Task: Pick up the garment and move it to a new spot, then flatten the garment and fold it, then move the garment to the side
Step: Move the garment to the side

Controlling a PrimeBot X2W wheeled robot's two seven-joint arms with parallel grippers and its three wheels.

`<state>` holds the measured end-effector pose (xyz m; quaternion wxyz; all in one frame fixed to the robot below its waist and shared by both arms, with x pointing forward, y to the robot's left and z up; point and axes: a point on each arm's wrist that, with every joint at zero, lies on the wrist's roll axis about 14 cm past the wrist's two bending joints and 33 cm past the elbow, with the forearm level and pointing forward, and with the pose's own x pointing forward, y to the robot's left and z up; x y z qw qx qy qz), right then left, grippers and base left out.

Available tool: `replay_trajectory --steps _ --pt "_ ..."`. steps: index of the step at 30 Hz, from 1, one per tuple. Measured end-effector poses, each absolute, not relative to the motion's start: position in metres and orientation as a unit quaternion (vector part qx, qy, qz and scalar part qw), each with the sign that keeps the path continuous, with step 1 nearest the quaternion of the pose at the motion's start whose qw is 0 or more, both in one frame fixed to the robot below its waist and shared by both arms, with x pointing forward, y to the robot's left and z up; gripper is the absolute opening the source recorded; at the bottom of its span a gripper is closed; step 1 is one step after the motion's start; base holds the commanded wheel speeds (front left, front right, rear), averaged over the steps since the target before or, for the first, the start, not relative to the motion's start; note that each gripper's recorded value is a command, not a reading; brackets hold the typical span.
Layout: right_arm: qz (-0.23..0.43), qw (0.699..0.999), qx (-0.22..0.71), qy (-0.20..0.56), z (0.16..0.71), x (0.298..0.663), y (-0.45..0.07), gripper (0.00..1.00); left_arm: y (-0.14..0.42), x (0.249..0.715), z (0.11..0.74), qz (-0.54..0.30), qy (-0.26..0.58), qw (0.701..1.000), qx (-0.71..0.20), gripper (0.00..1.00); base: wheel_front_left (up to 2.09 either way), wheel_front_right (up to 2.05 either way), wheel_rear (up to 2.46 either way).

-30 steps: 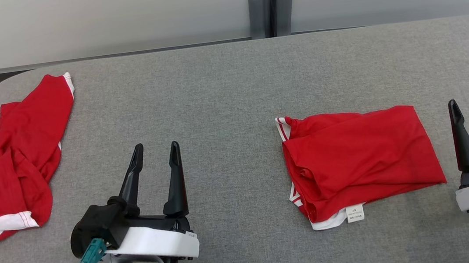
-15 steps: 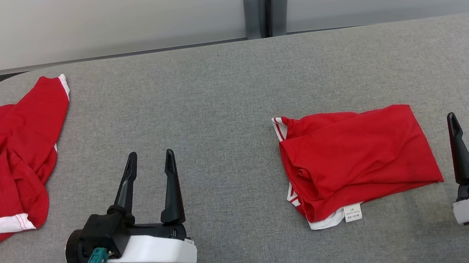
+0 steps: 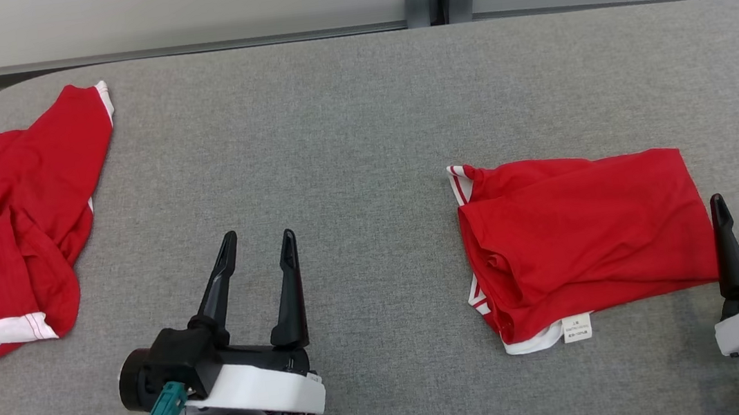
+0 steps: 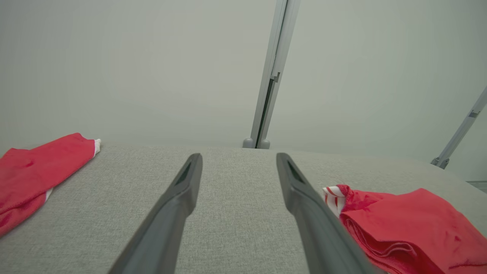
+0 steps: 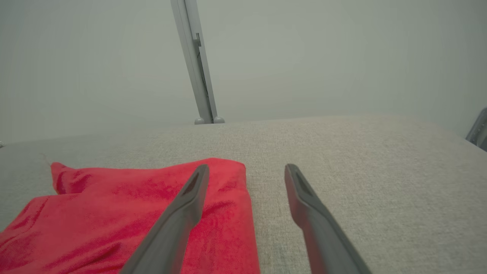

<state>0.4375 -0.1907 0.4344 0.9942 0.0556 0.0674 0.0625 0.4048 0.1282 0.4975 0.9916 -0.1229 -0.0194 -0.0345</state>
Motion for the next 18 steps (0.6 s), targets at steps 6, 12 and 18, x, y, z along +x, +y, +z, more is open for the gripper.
replay_trajectory --steps 6,12,18 --pt "0.065 0.988 0.07 0.12 0.398 0.445 -0.184 1.0 0.129 0.413 0.488 -0.034 -0.008 0.992 -0.121 1.0 0.0 0.0 0.0" --pt "0.076 0.979 0.078 0.175 0.365 0.446 -0.172 1.0 0.129 0.417 0.482 -0.032 0.0 0.992 -0.12 1.0 0.0 0.0 0.0" --pt "0.089 0.977 0.067 0.179 0.363 0.451 -0.169 0.0 0.126 0.422 0.484 -0.036 -0.004 0.992 -0.119 1.0 0.0 0.0 0.0"
